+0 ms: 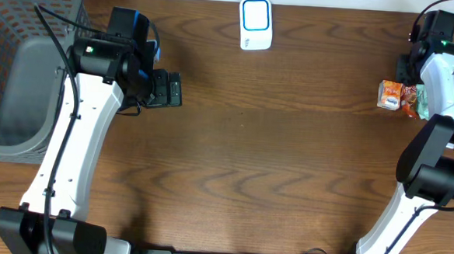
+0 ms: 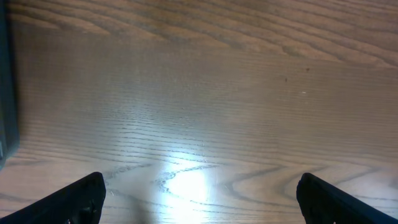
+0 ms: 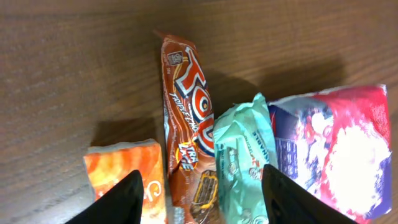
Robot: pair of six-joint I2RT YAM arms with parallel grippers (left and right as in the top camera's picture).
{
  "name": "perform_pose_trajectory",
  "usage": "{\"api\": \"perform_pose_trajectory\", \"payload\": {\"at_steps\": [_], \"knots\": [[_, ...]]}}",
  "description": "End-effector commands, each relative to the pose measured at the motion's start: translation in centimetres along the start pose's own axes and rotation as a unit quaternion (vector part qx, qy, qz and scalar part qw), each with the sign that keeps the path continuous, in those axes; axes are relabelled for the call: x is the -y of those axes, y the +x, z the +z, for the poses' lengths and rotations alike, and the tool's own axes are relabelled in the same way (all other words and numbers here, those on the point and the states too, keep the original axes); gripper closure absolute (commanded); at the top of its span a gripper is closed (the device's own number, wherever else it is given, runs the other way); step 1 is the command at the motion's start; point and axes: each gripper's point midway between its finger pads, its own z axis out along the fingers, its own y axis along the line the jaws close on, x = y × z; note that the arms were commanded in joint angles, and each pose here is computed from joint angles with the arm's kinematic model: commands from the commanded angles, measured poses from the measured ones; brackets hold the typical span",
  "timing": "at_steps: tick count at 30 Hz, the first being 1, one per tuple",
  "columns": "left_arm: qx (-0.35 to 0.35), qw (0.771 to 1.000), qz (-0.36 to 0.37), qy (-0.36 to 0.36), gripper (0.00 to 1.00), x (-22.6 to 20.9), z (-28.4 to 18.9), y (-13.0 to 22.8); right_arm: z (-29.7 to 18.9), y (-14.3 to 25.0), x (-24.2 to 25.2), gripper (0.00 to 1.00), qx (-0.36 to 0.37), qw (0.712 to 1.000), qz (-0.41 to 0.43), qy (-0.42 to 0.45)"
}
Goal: Scan the item barcode
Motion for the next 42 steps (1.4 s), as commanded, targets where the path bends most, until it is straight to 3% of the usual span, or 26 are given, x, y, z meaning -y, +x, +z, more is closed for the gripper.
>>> {"api": "perform_pose_trajectory", "payload": {"at_steps": [1, 6, 10, 11, 12, 21, 28, 42], "knots": [[-0.002, 1.000, -0.003, -0.006, 0.02, -0.2, 0.1, 0.1, -4.5, -2.0, 0.5, 0.42, 0.048, 0.997, 0.061, -0.023], [-0.002, 1.000, -0.003, -0.006, 0.02, -0.2, 0.1, 0.1, -12.9, -4.5, 0.0, 0.41, 0.127, 0.980, 0.100, -0.116], [-0.002, 1.000, -0.003, -0.006, 0.02, -0.2, 0.1, 0.1, -19.7, -2.9, -0.5, 0.36, 0.139, 0.967, 0.112, -0.184], [-0.002, 1.000, -0.003, -0.006, 0.02, -0.2, 0.1, 0.1, -21.1, -2.5, -0.9, 0.22, 0.139, 0.963, 0.110, -0.201], [-0.002, 1.000, -0.003, -0.006, 0.02, -0.2, 0.1, 0.1, -22.5, -1.8, -1.2, 0.01, 0.138, 0.960, 0.106, -0.219], [-0.002, 1.000, -0.003, -0.006, 0.02, -0.2, 0.1, 0.1, -30.9, 5.2, -2.1, 0.01, 0.107, 0.955, 0.082, -0.263], [-0.002, 1.000, -0.003, -0.006, 0.02, -0.2, 0.1, 0.1, -35.3, 10.3, -3.1, 0.01, 0.129, 0.950, 0.049, -0.279], [-0.002, 1.000, -0.003, -0.006, 0.02, -0.2, 0.1, 0.1, -33.4, 22.6, -7.6, 0.01, 0.178, 0.922, 0.020, -0.343]]}}
